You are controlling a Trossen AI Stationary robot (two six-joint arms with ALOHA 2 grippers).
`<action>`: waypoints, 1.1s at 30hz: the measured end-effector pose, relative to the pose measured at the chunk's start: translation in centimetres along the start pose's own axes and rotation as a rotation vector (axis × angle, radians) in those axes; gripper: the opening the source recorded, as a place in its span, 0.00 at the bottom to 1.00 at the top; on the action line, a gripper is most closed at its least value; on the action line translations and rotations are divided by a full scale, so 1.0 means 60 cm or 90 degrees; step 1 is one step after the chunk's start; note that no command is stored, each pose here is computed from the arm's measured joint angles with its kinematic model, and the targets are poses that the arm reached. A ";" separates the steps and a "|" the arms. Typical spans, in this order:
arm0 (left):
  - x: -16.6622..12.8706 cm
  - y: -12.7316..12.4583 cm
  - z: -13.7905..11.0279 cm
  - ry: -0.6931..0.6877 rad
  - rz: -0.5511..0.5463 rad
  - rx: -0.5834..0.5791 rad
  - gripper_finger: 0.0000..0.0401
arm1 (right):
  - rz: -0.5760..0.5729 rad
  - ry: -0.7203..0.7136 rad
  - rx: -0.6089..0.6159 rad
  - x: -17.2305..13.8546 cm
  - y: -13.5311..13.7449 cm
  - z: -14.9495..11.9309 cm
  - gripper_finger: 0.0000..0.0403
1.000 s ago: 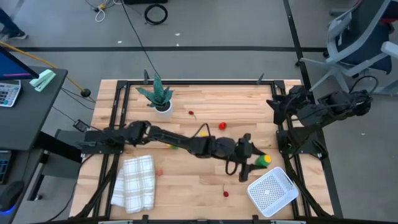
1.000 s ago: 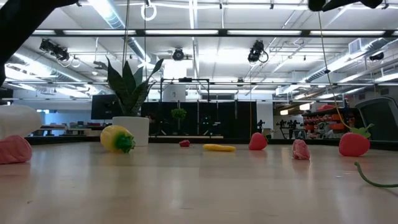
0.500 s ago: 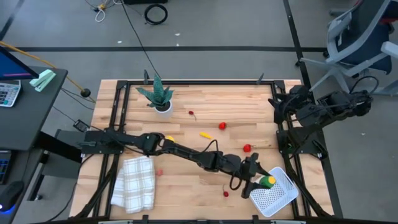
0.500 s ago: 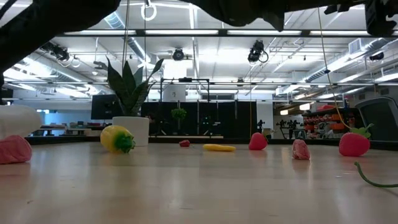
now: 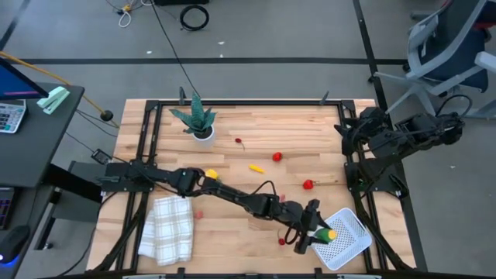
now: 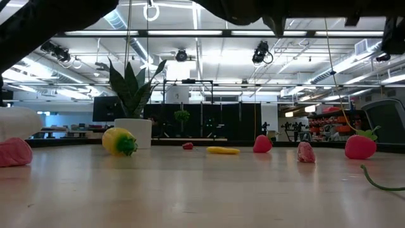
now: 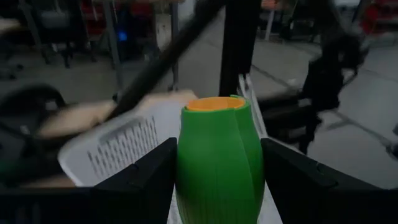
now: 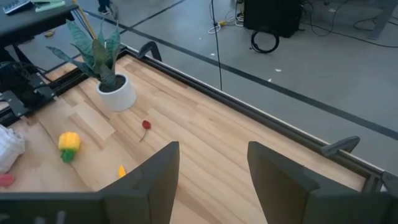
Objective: Pick and placing Produce into tupperware
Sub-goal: Put the green corn into the white basket, then put the right red strawberry into the white basket
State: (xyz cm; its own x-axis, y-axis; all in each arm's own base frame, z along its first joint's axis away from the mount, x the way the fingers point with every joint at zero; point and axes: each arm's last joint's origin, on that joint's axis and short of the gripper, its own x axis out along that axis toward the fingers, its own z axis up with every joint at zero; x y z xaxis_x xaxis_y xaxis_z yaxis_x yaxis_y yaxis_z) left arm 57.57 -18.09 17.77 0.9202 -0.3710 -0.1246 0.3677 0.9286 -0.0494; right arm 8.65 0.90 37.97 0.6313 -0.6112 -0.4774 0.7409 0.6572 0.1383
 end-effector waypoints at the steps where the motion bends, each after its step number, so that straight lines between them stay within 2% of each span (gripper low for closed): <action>1: 0.001 -0.003 -0.003 0.006 -0.001 0.000 0.57 | 0.000 0.000 0.000 0.000 0.000 0.000 0.49; 14: 0.006 -0.003 -0.033 0.043 0.000 0.017 0.58 | 0.004 0.006 -0.001 0.000 0.000 -0.001 0.49; 23: 0.004 0.010 -0.043 0.084 0.009 0.013 0.67 | 0.006 0.009 -0.001 0.000 0.000 -0.001 0.49; 30: 0.004 0.008 -0.039 0.079 0.007 0.010 0.70 | 0.013 0.020 0.000 0.000 0.001 -0.002 0.49; 33: 0.002 0.007 -0.022 0.064 0.006 0.015 0.70 | 0.013 0.020 -0.001 0.000 0.001 -0.002 0.49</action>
State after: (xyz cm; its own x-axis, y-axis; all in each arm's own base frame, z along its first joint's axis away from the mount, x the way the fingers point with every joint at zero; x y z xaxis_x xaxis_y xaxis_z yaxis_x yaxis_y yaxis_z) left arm 57.66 -17.74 16.43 0.9062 -0.3588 -0.2237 0.3630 0.9315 -0.0238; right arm 8.67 0.98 37.90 0.6393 -0.5831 -0.5012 0.7273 0.6702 0.1479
